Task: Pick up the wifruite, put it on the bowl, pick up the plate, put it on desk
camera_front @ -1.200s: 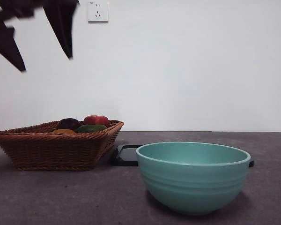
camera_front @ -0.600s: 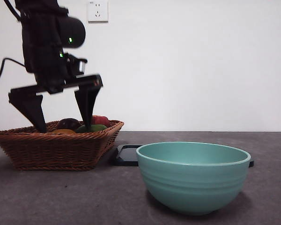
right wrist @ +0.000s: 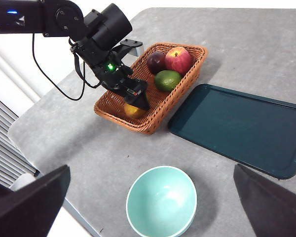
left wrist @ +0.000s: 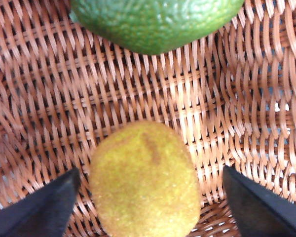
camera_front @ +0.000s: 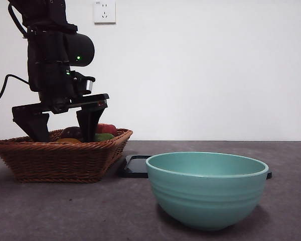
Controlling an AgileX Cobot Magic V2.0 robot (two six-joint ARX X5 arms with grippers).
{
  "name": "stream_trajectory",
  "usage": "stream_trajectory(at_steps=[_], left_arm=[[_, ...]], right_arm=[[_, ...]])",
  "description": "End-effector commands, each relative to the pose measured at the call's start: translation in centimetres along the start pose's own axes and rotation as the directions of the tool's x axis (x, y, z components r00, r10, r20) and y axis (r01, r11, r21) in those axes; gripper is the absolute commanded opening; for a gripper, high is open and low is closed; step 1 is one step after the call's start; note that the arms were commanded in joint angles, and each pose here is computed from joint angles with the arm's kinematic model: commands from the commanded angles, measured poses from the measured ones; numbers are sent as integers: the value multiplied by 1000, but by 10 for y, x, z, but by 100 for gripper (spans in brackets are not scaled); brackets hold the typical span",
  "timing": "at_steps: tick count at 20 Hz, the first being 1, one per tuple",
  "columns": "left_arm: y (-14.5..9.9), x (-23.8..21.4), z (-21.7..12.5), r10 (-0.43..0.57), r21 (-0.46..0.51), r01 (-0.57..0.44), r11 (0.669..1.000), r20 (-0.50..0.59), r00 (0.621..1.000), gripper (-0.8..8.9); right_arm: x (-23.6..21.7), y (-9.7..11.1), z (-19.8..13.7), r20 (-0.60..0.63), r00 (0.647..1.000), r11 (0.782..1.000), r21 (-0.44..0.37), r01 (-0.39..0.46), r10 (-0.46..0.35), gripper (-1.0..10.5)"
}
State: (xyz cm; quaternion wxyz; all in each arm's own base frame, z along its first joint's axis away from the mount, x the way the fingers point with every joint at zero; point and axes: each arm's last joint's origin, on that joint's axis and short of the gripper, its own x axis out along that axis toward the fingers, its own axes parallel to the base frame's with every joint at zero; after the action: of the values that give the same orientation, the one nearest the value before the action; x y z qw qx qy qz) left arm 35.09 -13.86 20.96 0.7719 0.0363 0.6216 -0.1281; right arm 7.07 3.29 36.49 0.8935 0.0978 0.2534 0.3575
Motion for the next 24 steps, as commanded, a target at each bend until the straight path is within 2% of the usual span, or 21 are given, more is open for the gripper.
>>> stream_trajectory(at_steps=[1,4,8,14,19,24], left_arm=[[-1,5,4,6,1,-6,1000,-12,1000,335],[-1,7,5,6,1,-6,1000,-11,1000,322],[2,7,5,9,-3,-9,1000,-17,1000,242],[1,-7,8,11,16,-10,1000,-30,1000,235],[-3,-56,8,-3,24,1,1000,66,998,236],[-23,-115,-19,-36,86,24,996,140,990,236]], right_arm=[[-3,3,4,14,1000,1000,0,-6,6,640],[-3,3,4,14,1000,1000,0,-6,6,640],[-3,2,3,8,1000,1000,3,-5,5,640],[-3,2,2,2,1000,1000,7,-5,5,640],[-3,2,0,-15,1000,1000,20,1,-1,639],[-10,5,-10,-48,999,999,39,10,-8,639]])
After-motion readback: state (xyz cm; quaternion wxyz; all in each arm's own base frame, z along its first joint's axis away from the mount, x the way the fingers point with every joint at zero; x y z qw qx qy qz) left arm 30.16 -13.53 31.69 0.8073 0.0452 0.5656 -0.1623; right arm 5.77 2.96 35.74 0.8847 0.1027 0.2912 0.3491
